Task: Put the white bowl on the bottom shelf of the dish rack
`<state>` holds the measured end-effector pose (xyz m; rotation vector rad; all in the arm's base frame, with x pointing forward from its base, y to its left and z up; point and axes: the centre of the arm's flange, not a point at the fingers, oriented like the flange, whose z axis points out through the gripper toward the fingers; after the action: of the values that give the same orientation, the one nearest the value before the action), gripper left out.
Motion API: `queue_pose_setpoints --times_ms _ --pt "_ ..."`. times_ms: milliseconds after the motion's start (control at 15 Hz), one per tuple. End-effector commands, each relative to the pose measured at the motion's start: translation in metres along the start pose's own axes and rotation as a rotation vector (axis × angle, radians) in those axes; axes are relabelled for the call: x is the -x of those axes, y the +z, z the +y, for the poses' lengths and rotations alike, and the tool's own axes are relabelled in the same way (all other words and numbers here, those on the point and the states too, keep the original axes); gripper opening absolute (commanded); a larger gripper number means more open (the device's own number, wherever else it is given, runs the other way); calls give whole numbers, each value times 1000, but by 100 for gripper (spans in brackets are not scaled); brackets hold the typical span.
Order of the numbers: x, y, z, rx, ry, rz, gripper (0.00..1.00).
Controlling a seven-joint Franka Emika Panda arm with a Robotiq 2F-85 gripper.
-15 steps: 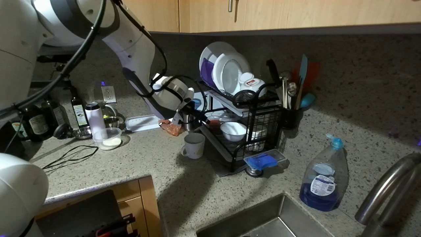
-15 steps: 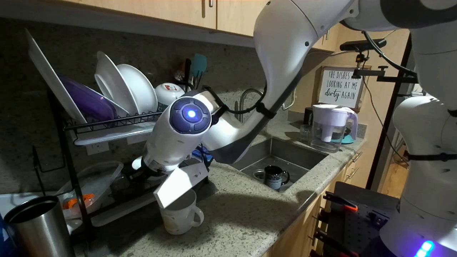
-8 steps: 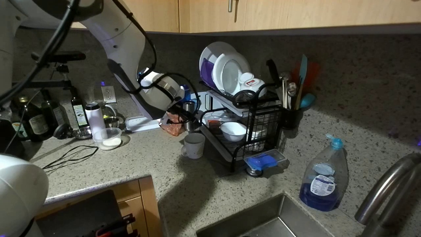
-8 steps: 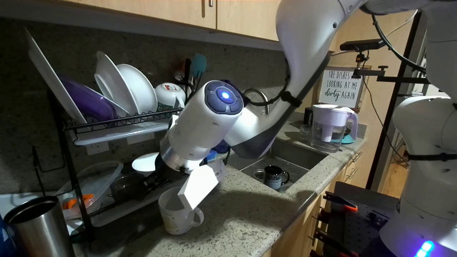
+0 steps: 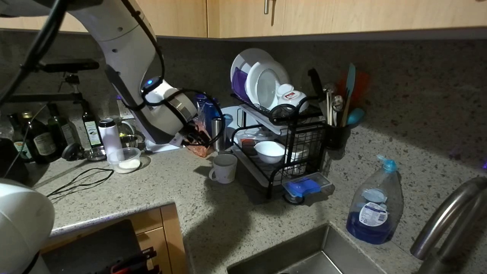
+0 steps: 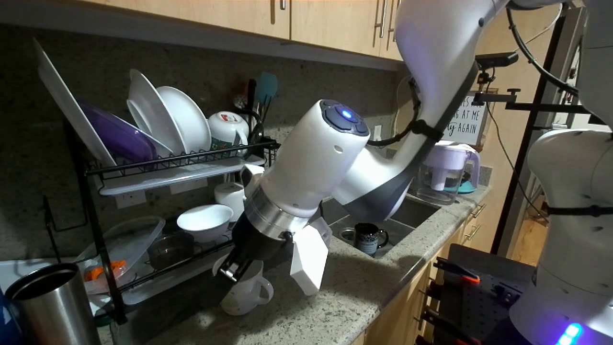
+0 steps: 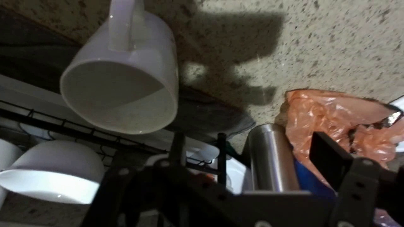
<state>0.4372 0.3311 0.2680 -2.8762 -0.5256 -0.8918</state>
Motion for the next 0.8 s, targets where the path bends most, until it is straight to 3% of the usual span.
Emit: queue_pose_setpoints --times_ms 0,400,733 --pt "0 -30 -3 -76 -81 -68 100" --pt "15 -37 -22 -108 -169 -192 100" --pt "10 -43 -34 -91 -200 -311 100"
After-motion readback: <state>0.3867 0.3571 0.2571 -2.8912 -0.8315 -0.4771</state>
